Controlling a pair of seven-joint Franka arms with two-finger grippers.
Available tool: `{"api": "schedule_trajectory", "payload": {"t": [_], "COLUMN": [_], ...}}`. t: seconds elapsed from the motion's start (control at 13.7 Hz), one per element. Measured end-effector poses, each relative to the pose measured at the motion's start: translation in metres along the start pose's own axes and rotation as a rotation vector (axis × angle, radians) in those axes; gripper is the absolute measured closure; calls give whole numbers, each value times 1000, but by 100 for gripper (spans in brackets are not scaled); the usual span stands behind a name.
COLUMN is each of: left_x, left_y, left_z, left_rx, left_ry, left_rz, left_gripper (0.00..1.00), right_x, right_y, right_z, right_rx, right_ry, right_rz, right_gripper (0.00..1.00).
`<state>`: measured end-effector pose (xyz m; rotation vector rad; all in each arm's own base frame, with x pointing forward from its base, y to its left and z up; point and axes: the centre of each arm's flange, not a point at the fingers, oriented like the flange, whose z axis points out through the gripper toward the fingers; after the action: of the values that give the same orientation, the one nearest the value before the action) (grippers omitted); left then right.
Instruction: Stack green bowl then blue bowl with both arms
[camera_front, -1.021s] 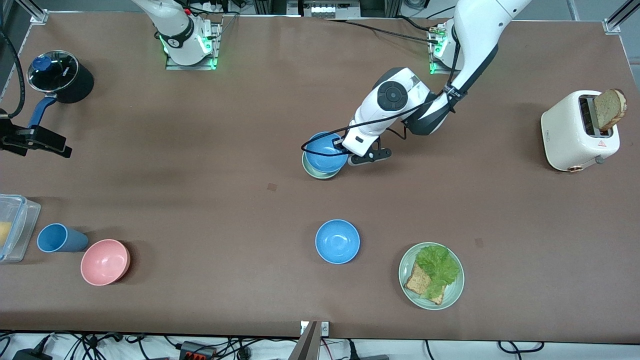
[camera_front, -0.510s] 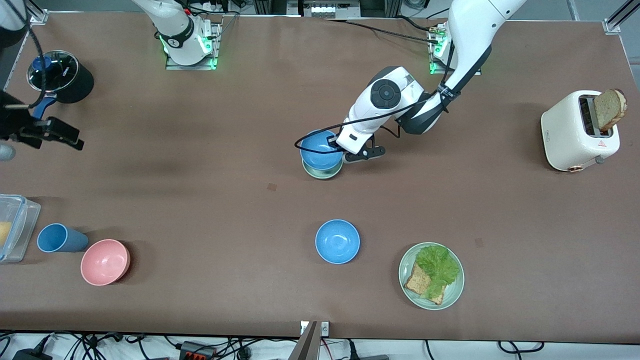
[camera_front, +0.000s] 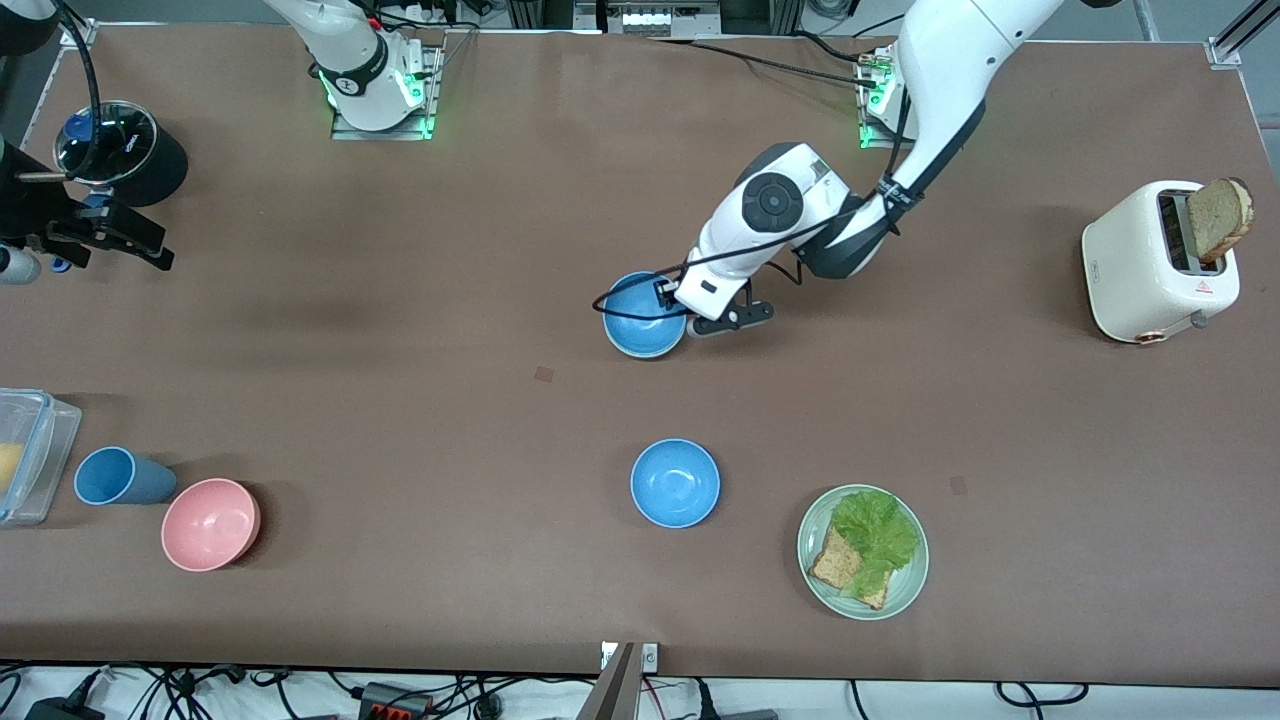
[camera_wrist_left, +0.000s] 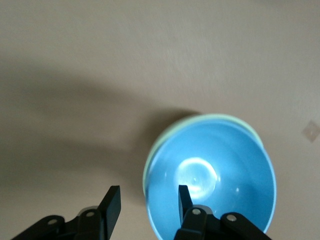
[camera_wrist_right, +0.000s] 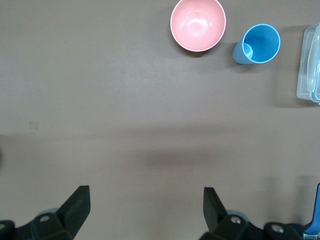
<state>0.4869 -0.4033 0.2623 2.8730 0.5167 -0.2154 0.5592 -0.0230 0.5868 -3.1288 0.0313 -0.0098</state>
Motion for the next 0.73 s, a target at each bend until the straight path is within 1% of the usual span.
{"api": "schedule_trajectory", "payload": {"t": [0.07, 0.15, 0.22, 0.29, 0.36, 0.51, 0.73], "left_x": [13, 26, 38, 50, 62, 93, 140], "left_y": [-1, -2, -2, -3, -6, -18, -55], "left_z": [-15, -31, -48, -66, -85, -129, -177], "left_rx": [18, 32, 41, 51, 70, 103, 110], "left_ry": [2, 7, 12, 14, 9, -9, -23], "left_rz": [-7, -7, -8, -7, 9, 80, 158], "left_gripper": [44, 40, 39, 34, 33, 34, 33], "right_x": [0, -1, -1, -1, -1, -2, -3], "right_y": [0, 0, 0, 0, 0, -1, -1], "right_z": [-1, -1, -2, -2, -2, -1, -1], "right_rx": [0, 0, -1, -1, -1, -1, -1], "right_ry": [1, 3, 3, 2, -2, -10, -12], "right_rz": [-5, -9, -11, -13, -14, -15, -15], "right_gripper": [0, 0, 0, 0, 0, 0, 0]}}
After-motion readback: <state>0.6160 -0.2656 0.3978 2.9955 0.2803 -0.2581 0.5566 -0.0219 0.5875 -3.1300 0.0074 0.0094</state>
